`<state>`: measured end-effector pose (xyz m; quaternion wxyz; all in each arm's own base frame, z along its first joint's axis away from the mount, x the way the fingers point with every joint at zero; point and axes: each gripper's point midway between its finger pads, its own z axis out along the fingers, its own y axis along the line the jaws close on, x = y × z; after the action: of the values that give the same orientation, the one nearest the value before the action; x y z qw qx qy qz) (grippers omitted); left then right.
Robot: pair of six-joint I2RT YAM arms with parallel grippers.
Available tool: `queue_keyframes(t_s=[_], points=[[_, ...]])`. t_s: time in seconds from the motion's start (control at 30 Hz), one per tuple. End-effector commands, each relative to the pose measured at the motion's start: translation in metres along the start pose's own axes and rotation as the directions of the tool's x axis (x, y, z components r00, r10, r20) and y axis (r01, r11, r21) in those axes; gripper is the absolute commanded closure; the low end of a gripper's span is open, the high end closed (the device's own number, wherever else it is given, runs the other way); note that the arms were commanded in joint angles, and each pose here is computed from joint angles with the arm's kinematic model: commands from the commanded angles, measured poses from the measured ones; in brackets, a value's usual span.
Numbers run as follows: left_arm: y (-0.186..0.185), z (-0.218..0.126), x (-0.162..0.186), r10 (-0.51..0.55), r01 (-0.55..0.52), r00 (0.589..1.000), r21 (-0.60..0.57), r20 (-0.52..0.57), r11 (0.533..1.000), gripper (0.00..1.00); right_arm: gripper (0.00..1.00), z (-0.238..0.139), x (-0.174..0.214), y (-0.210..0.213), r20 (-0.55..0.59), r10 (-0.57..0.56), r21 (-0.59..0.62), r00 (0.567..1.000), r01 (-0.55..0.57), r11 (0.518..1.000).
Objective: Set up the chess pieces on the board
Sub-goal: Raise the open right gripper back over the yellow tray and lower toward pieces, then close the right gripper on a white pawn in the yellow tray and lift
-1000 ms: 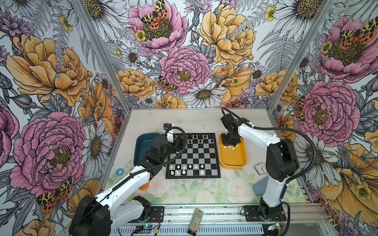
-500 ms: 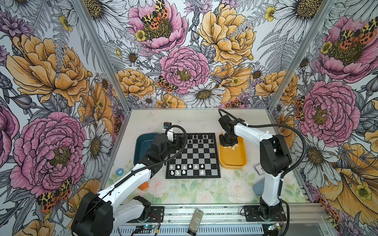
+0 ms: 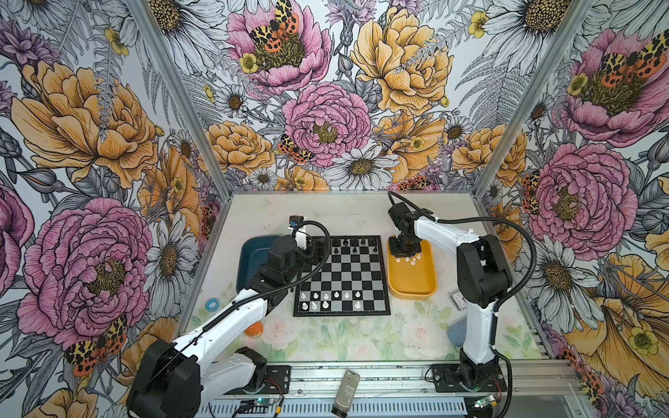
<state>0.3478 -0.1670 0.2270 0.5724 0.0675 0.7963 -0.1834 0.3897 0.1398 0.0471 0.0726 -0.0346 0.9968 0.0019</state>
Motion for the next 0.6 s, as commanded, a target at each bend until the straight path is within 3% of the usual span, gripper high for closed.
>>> queue_keyframes(t_s=[0.0,0.57], points=[[-0.0035,0.0010,-0.0108,0.002,-0.002,1.000,0.019,0.023,1.000,0.14,0.76,-0.0003,-0.0110,0.0012,0.023,-0.006,-0.010,1.000,0.006,1.000],[-0.0034,0.0022,-0.0089,0.002,-0.002,1.000,0.019,0.017,1.000,0.14,0.77,0.0075,-0.0123,0.0045,0.011,-0.008,-0.022,1.000,0.008,1.000]])
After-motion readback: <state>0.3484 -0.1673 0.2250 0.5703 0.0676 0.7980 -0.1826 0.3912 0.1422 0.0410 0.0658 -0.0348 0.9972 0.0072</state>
